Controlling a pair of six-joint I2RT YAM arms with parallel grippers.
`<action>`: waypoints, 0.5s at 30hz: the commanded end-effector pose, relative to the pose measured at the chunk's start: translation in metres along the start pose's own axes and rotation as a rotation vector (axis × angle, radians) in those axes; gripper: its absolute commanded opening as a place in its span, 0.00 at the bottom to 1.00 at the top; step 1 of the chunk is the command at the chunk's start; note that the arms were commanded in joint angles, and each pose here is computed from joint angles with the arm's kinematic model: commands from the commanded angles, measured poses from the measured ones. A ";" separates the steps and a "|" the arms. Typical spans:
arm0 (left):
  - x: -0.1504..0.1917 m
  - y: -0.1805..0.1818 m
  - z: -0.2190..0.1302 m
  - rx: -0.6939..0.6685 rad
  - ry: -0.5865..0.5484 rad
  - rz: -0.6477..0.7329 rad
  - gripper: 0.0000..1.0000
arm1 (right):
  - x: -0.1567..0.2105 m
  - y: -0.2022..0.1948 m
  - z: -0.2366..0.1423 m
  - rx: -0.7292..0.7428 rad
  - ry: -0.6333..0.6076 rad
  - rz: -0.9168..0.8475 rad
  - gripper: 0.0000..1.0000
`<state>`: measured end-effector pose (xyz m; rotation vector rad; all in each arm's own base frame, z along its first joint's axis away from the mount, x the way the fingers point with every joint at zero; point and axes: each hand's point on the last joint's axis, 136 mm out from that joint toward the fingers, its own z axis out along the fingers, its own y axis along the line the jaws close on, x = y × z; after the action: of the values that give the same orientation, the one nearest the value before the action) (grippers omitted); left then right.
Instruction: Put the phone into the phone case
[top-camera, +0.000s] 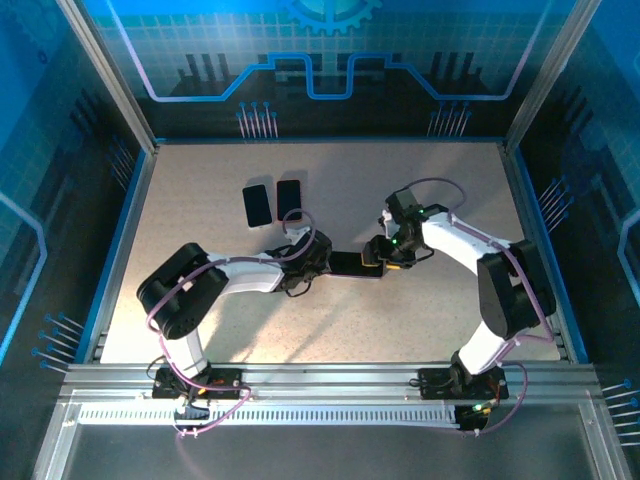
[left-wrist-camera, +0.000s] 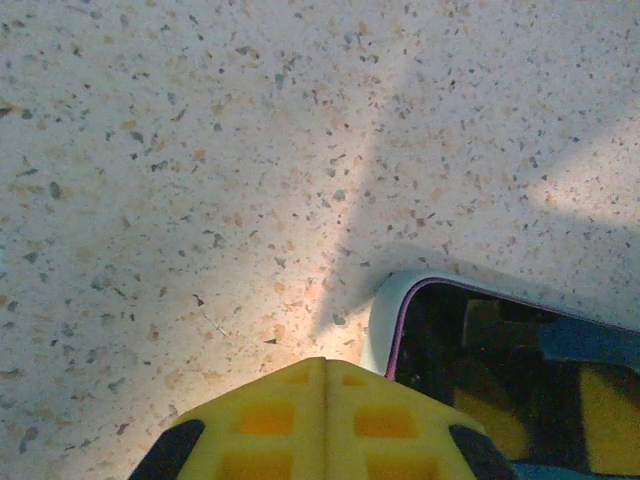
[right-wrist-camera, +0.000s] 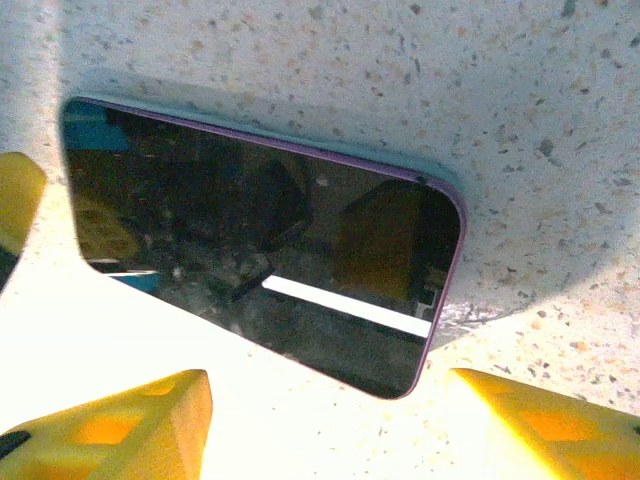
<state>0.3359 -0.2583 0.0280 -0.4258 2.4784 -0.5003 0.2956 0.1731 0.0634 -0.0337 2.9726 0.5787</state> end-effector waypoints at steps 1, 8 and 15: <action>-0.006 0.000 -0.006 -0.003 -0.010 -0.001 0.00 | 0.004 0.006 -0.010 -0.011 -0.024 -0.021 0.62; -0.005 0.003 0.000 -0.033 0.002 0.000 0.00 | 0.001 -0.011 0.000 -0.034 -0.042 0.012 0.38; -0.007 0.017 0.005 -0.064 0.010 -0.028 0.00 | -0.009 -0.028 0.005 -0.071 -0.064 0.056 0.18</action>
<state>0.3378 -0.2477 0.0248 -0.4529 2.4928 -0.4664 0.3009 0.1479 0.0526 0.0665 2.9176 0.6271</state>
